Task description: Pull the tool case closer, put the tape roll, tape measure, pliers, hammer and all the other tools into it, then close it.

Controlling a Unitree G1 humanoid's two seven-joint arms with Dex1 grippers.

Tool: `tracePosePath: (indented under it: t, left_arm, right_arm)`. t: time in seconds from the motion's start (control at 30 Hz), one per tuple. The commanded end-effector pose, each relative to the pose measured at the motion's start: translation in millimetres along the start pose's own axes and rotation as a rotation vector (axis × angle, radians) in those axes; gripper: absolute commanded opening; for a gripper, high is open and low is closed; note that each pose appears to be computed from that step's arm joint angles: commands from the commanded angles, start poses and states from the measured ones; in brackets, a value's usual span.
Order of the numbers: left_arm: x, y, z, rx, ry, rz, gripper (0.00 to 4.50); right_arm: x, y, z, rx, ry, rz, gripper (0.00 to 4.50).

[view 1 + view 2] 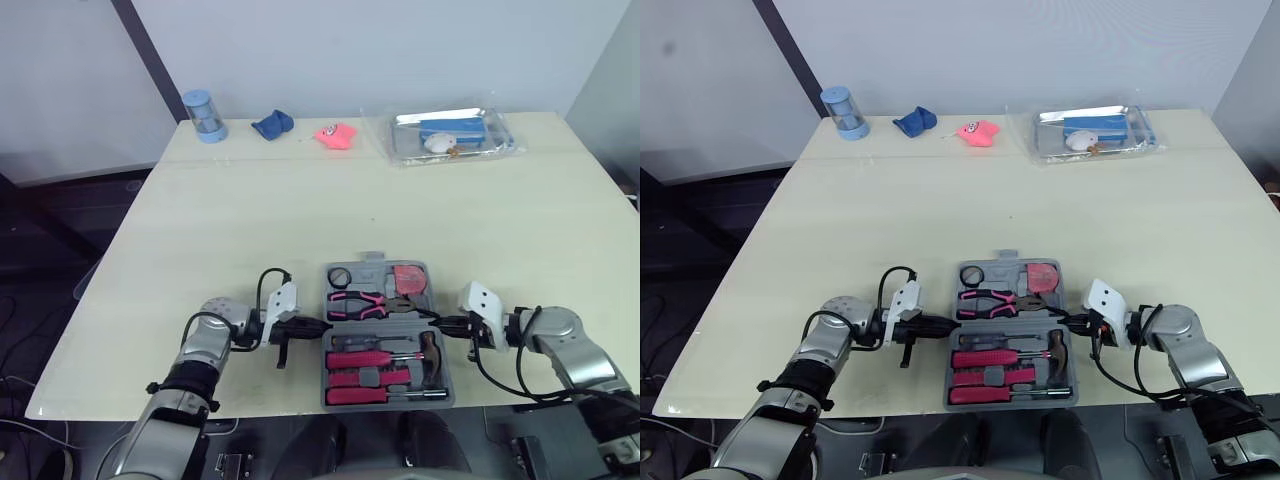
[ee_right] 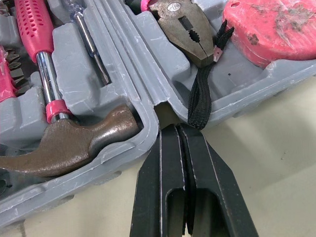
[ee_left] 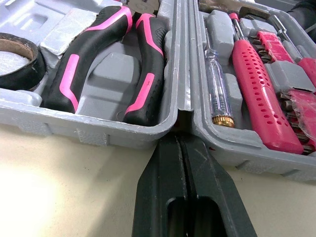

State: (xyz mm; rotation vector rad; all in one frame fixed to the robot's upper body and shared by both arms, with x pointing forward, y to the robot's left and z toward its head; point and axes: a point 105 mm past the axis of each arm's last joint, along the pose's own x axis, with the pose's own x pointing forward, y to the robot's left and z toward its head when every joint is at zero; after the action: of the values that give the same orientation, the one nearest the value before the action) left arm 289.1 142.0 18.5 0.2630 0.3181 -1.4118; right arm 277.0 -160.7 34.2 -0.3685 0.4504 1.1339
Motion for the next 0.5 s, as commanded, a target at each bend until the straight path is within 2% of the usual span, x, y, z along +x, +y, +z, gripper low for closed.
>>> tracePosePath:
  t: [0.03, 0.13, 0.23, 0.3, 0.4, 0.43, 0.47, 0.5]
  left_arm:
    - [-23, 9, 22, 0.073, -0.075, 0.095, 0.02]
    - [-33, 3, 32, 0.102, -0.102, 0.093, 0.02]
    - [-39, -11, 41, 0.119, -0.13, 0.059, 0.0]
    - [-41, -26, 48, 0.128, -0.151, 0.004, 0.0]
    - [-36, -50, 53, 0.115, -0.15, -0.101, 0.0]
    - [-33, -56, 53, 0.109, -0.142, -0.129, 0.0]
    - [-30, -60, 52, 0.107, -0.134, -0.148, 0.0]
    - [-26, -64, 51, 0.105, -0.126, -0.168, 0.0]
  right_arm:
    - [-23, -16, 9, -0.006, -0.036, -0.075, 0.0]
    - [-32, -24, 12, 0.021, -0.061, -0.101, 0.0]
    - [-37, -28, 18, 0.087, -0.105, -0.101, 0.85]
    - [-38, -34, 25, 0.166, -0.144, -0.1, 1.77]
    - [-31, -40, 34, 0.313, -0.173, -0.067, 3.49]
    - [-27, -42, 36, 0.353, -0.172, -0.047, 3.85]
    - [-24, -44, 37, 0.389, -0.168, -0.039, 4.4]
    - [-21, -47, 37, 0.429, -0.164, -0.036, 4.46]
